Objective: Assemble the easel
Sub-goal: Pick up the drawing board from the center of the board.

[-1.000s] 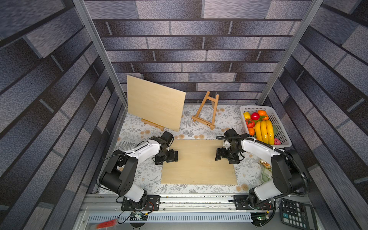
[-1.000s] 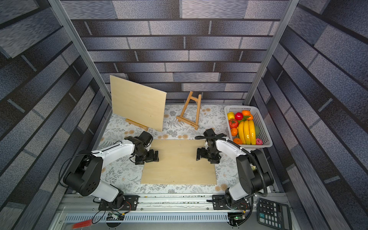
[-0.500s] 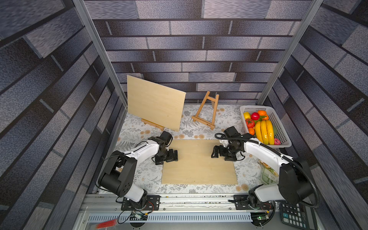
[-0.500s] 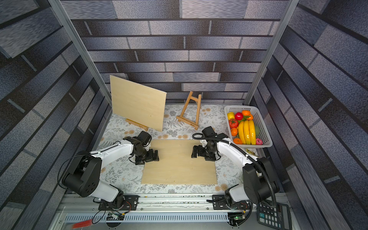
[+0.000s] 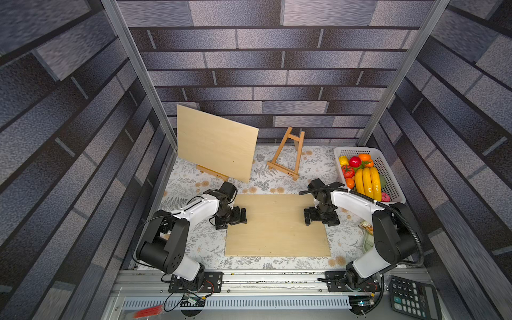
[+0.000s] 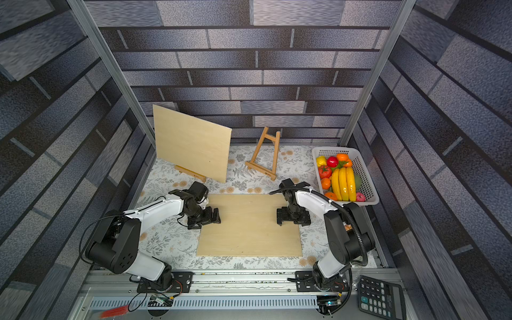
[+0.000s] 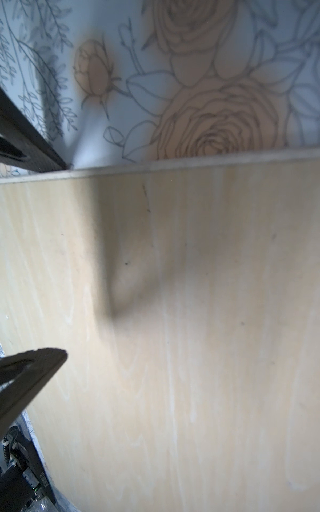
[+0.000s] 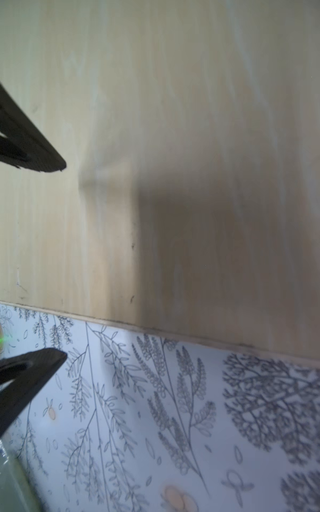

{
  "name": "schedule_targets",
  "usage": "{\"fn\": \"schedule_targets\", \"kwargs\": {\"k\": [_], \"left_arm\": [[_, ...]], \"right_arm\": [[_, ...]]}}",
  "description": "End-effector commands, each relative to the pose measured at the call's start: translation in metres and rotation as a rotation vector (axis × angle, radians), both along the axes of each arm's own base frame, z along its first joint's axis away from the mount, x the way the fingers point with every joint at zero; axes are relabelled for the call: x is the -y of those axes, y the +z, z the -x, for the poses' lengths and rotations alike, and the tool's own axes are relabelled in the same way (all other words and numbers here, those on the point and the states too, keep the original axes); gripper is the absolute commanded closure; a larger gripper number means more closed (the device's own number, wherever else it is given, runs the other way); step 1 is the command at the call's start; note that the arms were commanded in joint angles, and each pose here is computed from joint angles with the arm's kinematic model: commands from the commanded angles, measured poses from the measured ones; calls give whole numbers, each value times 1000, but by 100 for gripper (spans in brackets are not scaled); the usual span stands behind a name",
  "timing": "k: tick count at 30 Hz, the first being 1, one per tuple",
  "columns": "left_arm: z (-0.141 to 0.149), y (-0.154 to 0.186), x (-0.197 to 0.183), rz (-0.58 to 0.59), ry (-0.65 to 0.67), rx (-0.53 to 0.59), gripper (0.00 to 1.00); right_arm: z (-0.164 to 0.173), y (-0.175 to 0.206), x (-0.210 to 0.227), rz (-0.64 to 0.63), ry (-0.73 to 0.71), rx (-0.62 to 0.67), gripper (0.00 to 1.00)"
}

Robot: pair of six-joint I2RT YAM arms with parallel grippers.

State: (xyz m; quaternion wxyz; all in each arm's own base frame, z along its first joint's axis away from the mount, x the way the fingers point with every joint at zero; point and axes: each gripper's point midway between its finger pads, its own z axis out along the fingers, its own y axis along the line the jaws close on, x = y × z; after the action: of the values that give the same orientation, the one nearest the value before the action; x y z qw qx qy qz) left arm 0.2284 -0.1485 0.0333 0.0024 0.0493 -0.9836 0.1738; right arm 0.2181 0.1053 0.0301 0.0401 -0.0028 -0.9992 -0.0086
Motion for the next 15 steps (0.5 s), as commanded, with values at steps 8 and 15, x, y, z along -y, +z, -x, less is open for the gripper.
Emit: {"fn": "schedule_targets", "kwargs": {"k": [8,15], "left_arm": [[12,-16,-3,5,-7,-53,0],[7,-16,9,57,-23,-66,0]], "right_arm": [[4,-18,-45,-284,-23,-25,0],[4,29,-81,-552,6,61,0]]}}
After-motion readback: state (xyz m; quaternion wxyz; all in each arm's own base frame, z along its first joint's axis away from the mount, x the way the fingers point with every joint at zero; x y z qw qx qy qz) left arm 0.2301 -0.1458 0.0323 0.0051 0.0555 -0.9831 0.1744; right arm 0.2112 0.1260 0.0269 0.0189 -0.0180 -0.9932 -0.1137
